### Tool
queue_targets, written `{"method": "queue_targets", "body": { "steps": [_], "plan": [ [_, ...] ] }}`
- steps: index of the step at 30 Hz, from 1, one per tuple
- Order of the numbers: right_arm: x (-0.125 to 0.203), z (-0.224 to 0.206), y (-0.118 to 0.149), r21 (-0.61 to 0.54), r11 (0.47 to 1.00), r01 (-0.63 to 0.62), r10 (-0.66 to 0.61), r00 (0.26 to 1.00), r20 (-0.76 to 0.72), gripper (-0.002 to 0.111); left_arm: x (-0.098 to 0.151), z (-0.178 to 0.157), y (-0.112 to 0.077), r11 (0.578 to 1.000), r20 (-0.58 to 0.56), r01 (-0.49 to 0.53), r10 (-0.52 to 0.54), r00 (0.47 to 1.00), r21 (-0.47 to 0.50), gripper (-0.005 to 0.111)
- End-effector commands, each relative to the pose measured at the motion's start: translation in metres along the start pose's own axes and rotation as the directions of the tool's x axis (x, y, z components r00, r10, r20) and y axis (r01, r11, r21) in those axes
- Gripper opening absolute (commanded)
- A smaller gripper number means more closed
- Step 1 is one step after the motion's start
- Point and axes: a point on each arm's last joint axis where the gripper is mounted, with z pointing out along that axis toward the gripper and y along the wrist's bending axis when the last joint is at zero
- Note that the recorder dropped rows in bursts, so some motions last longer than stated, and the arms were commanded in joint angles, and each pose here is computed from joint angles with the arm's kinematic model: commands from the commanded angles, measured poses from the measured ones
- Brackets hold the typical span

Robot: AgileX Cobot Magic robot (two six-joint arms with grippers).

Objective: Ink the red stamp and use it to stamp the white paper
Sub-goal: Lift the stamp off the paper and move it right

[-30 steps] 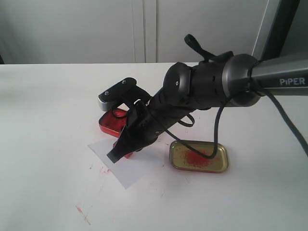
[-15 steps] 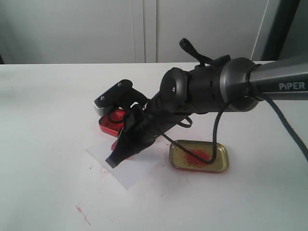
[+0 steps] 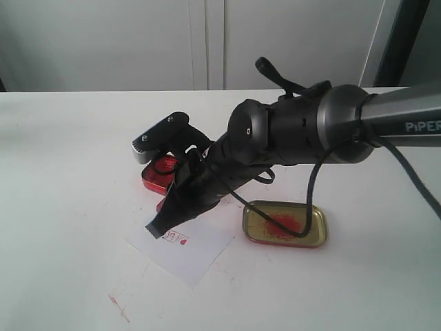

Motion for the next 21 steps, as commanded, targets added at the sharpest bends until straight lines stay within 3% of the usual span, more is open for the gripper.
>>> {"method": "queue_targets", "body": {
  "steps": [1, 11, 21],
  "plan": [
    [-0.008, -0.021, -0.006, 0.020, 0.998, -0.057, 0.056, 0.997, 0.050, 0.000, 0.001, 0.000, 0.000, 1.000, 0.005, -0.002, 0.002, 1.000, -0.001, 0.000],
    [0.005, -0.046, -0.059, 0.075, 0.952, -0.296, 0.293, 0.955, 0.048, 0.000, 0.001, 0.000, 0.000, 1.000, 0.005, -0.002, 0.002, 1.000, -0.001, 0.000],
    [0.028, -0.063, -0.121, 0.109, 0.827, -0.552, 0.538, 0.833, 0.131, 0.000, 0.001, 0.000, 0.000, 1.000, 0.005, -0.002, 0.002, 1.000, -0.001, 0.000]
  ]
}}
